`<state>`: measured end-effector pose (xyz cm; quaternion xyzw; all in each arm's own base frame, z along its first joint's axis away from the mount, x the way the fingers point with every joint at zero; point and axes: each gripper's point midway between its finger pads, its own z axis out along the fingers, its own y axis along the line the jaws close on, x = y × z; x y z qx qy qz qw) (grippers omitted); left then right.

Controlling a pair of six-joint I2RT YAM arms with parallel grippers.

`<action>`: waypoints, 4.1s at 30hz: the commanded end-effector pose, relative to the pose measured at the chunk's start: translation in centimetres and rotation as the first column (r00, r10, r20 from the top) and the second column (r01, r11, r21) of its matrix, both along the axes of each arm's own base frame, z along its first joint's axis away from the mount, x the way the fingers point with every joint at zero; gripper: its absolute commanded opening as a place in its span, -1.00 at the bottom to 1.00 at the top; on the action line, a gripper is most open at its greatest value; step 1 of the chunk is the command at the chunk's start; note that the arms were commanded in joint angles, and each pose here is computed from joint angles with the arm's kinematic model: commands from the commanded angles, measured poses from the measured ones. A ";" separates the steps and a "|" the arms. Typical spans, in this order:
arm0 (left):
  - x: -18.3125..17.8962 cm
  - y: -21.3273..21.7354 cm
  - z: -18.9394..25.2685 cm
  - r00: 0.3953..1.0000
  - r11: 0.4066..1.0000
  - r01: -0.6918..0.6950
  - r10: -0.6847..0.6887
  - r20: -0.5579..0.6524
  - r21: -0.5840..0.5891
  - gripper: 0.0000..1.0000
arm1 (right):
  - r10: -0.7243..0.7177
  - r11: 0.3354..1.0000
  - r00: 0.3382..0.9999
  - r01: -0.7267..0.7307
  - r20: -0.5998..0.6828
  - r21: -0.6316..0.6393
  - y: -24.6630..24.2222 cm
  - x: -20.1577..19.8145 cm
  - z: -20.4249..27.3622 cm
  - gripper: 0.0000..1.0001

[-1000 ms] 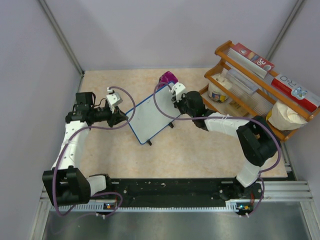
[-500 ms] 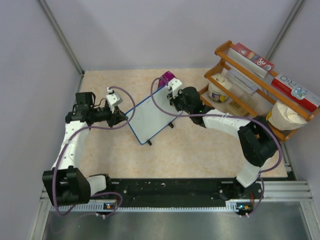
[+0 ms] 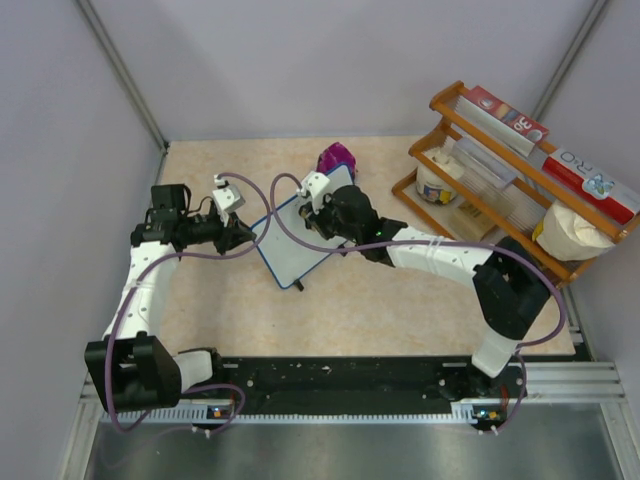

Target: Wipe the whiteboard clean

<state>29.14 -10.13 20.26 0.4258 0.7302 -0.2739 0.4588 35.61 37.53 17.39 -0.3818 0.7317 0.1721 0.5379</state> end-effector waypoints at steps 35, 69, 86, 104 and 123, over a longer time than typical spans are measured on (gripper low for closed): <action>0.2 0.2 0.1 0.998 0.999 0.025 -0.027 0.050 0.046 -1.00 | -0.193 0.981 0.969 0.191 0.156 0.030 -6.0 7.5 7.1 -1.00; 0.0 0.1 0.3 0.998 0.999 0.028 -0.031 0.059 0.046 -1.00 | 0.071 0.996 0.991 -0.065 0.109 -0.058 6.6 -2.5 4.3 -1.00; -0.1 0.2 0.2 0.998 0.998 0.027 -0.030 0.055 0.053 -1.00 | -0.166 0.985 0.969 0.173 0.183 -0.026 -3.8 6.9 6.5 -1.00; -0.1 0.1 0.2 0.998 0.998 0.033 -0.036 0.057 0.049 -1.00 | -0.073 0.997 0.988 0.076 0.135 -0.017 0.3 4.0 6.4 -1.00; 0.1 0.1 0.8 0.998 0.999 0.026 -0.029 0.062 0.039 -1.00 | 0.168 0.985 0.984 -0.165 0.061 -0.051 9.8 -4.8 3.4 -1.00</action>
